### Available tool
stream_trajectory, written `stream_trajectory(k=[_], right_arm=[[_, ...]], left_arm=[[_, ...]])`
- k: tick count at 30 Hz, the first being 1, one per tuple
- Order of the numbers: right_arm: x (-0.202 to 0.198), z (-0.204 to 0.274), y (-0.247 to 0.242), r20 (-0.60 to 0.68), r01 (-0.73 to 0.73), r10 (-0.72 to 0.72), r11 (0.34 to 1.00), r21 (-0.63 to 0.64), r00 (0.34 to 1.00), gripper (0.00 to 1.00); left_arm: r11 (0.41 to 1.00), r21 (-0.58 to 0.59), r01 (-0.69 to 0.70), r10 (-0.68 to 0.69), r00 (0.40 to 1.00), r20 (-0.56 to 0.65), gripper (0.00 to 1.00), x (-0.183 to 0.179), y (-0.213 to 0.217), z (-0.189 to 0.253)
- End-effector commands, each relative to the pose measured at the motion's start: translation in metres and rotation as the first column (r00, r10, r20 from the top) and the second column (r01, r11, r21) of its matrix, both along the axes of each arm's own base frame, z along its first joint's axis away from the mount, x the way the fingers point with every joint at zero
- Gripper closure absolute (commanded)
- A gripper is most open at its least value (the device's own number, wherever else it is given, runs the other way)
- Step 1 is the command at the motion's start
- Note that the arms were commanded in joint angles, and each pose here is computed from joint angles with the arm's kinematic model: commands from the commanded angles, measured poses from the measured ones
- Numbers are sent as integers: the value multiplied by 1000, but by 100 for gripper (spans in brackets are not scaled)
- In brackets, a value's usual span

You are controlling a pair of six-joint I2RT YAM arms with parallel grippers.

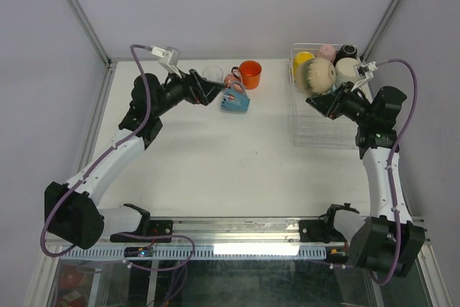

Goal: Load the cups into the dish rack
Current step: Turn the cup upside down in the dish rack.

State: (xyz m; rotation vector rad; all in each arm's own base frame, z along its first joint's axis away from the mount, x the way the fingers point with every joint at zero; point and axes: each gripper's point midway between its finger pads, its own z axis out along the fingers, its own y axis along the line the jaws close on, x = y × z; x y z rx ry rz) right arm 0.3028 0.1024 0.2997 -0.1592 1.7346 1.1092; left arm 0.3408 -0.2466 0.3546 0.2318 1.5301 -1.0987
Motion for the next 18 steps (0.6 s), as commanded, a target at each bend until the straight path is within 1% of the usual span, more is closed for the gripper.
stream_trajectory(k=[1,4,6,13,18], right_arm=[[26,14,-29,307,126,-10,925,-358,952,100],[43,1,-45,293,180,-52,884,-432,955,100],[53,-7,-53,269,199,-79,866,-458,960,100],[85,-32,-76,180,230,-156,816,-530,971,100],[102,-50,-81,124,216,-177,795,-567,976,100]], left_arm=[[944,329,-8,49,992,-116,1,-2,19,-77],[924,377,-62,96,993,-72,1,0,30,-83],[907,408,-105,133,990,-42,1,1,39,-83],[870,443,-214,219,975,42,1,0,61,-76],[869,444,-218,222,974,45,1,-1,62,-76]])
